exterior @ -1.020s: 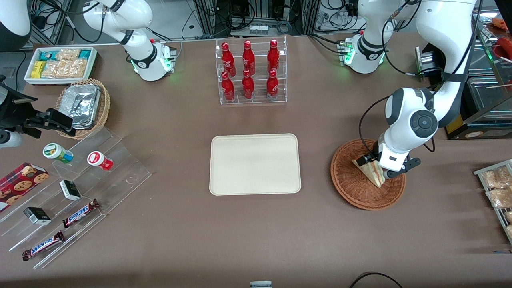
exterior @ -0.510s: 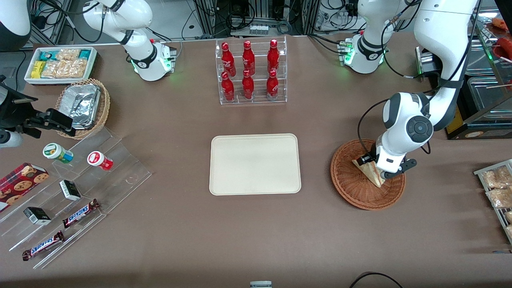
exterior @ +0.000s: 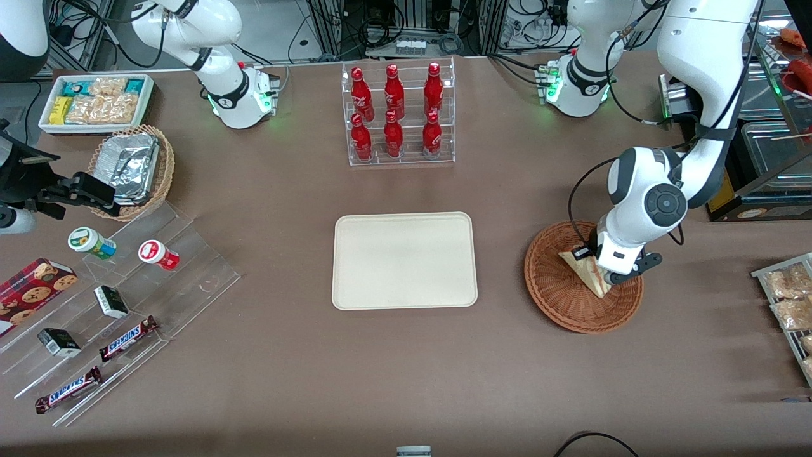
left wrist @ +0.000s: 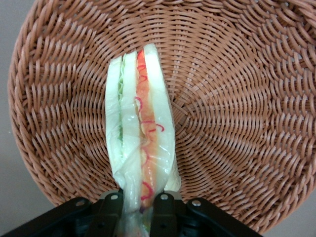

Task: Place sandwich from basket to tray
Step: 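Lift the sandwich and carry it with the left gripper over the cream tray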

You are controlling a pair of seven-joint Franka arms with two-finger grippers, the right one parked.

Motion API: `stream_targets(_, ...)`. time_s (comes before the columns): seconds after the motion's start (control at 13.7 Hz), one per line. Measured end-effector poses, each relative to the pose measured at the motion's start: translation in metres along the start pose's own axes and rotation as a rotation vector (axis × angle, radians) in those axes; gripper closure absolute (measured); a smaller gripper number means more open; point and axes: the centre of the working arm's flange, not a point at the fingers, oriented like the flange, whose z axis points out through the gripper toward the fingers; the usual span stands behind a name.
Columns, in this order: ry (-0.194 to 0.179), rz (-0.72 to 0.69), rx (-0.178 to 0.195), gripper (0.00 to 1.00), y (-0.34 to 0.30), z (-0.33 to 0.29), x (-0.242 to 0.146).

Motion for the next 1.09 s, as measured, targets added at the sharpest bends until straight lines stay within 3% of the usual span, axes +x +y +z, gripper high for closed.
stream_targets(0.29,0.025,0.010,-0.007,0.85,0.004,-0.018,0.001)
stream_targets(0.73,0.012,0.126,0.022,0.85,0.061,-0.074,-0.028)
stream_targets(0.87,0.027,0.190,0.023,0.85,0.090,-0.082,-0.048)
stream_targets(1.09,0.063,0.302,0.057,0.85,0.125,-0.083,-0.078)
